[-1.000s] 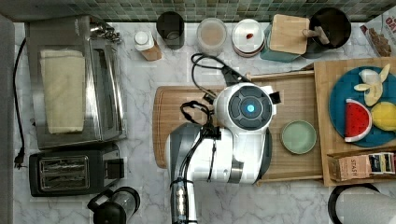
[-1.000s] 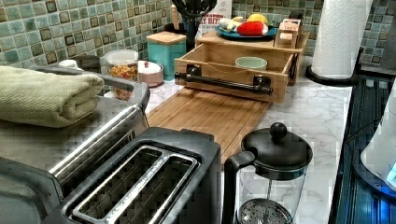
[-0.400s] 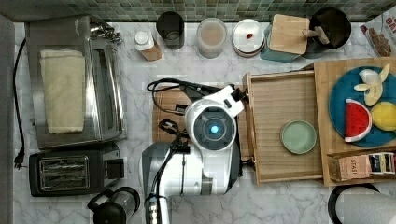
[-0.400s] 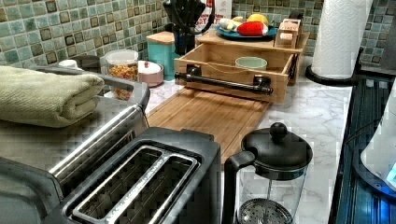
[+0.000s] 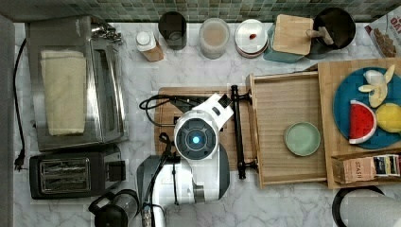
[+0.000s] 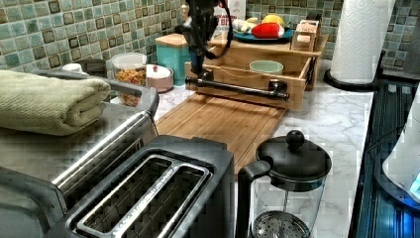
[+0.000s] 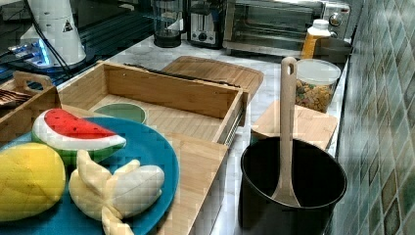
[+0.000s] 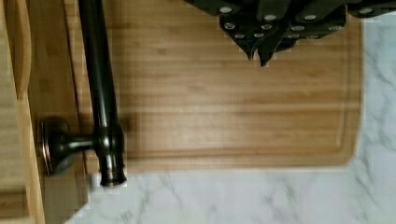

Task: Close the drawer.

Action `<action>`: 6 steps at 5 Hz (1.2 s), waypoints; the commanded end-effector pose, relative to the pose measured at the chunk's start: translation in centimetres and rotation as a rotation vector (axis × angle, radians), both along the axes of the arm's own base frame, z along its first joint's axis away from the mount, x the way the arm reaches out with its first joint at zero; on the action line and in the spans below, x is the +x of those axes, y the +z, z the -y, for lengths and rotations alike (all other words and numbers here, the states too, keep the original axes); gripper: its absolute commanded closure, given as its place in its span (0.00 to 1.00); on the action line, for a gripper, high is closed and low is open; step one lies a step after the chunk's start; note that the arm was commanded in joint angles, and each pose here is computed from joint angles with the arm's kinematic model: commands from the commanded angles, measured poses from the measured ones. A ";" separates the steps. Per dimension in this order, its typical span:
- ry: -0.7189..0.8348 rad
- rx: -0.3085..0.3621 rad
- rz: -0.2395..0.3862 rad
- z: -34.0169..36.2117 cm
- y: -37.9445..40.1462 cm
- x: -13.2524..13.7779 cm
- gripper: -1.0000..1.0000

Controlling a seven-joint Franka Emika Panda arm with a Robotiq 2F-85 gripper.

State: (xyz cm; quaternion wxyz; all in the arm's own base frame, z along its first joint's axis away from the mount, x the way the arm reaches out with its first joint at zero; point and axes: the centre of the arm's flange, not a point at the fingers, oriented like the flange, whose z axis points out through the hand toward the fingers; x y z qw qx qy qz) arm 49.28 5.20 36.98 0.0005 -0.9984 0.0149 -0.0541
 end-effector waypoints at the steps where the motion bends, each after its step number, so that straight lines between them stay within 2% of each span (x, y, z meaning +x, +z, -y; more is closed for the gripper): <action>1: 0.160 -0.093 -0.033 -0.7 -8.6 -3.8 1.00; 2: 0.159 -0.112 -0.045 -1.6 -10.2 -3.6 1.00; 4: 0.212 -0.160 0.002 0.4 -12.5 -3.4 1.00; 6: 0.254 -0.137 -0.016 3.2 -10.6 -3.0 1.00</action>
